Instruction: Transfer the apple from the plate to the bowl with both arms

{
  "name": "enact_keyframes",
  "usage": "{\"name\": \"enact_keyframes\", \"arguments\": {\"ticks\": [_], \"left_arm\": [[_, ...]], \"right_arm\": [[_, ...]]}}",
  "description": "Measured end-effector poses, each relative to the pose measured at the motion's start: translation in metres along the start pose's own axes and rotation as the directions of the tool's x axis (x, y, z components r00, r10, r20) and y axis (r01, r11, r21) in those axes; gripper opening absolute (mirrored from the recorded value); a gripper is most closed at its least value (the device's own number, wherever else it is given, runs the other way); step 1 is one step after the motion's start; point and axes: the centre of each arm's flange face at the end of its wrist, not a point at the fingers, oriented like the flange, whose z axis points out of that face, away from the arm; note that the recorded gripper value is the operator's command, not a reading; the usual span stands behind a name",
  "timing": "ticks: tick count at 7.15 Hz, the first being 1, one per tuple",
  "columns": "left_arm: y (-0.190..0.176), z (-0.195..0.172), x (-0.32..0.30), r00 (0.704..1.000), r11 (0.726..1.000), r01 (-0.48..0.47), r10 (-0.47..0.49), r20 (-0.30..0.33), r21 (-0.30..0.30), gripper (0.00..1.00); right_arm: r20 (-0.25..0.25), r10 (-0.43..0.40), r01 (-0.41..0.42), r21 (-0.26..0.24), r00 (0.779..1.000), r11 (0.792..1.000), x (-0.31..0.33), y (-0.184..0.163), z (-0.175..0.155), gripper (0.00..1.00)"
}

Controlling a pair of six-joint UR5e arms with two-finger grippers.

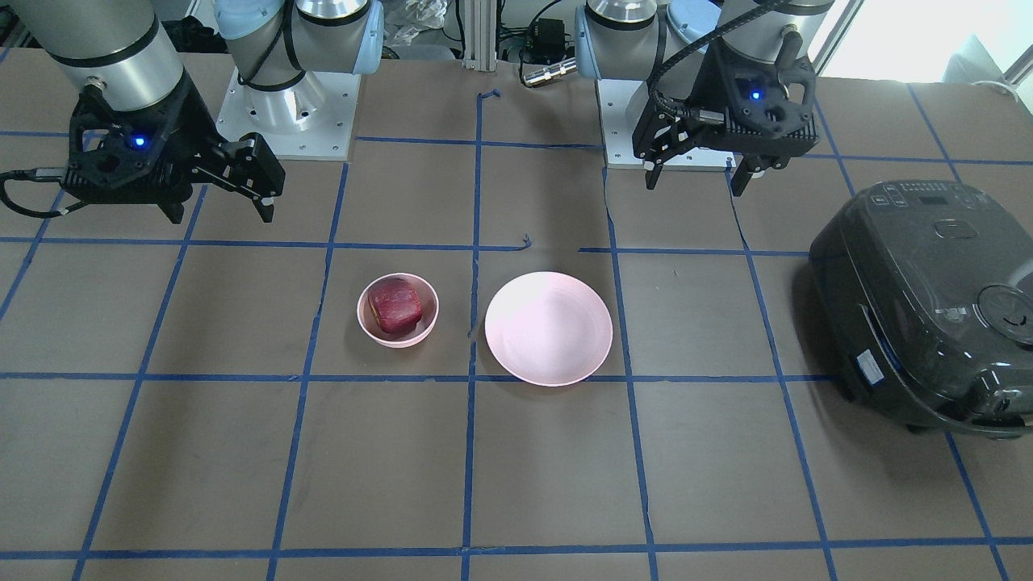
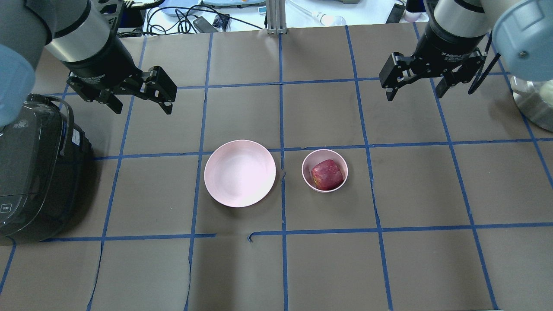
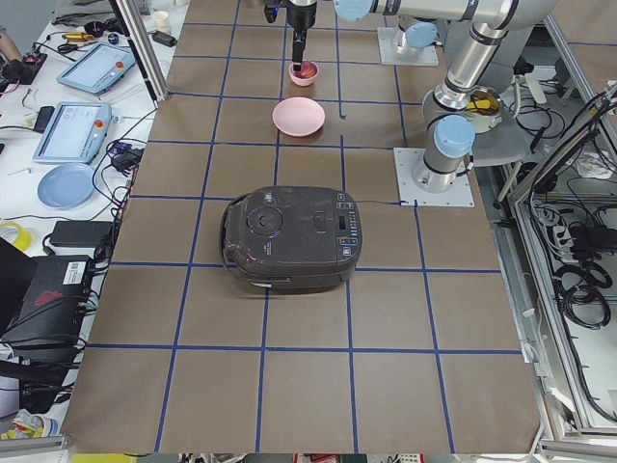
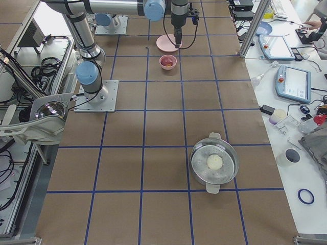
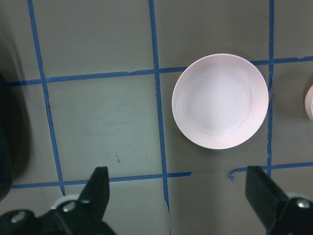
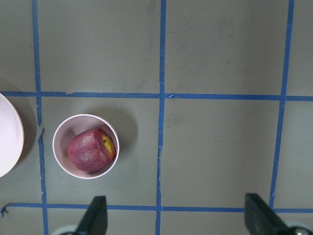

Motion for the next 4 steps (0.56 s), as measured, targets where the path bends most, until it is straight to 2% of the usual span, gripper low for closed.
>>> {"name": "enact_keyframes", "arguments": {"ticks": [2,4], "left_arm": [[0.0005,0.0001,0.0,1.0,1.0,-0.002,0.002,0.003,0.007,1.0],[-0.0003,0.0004,-0.0002,1.0,1.0,-0.003,0.003,0.002,0.011,1.0]], "right_arm": [[-0.028,0.0,0.0,0.007,1.0,1.0,0.0026,0.0027,-0.0043,1.0],[-0.033,0.0,0.0,0.014,0.999,1.0,0.0029,0.0046,-0.0074,1.0]]}}
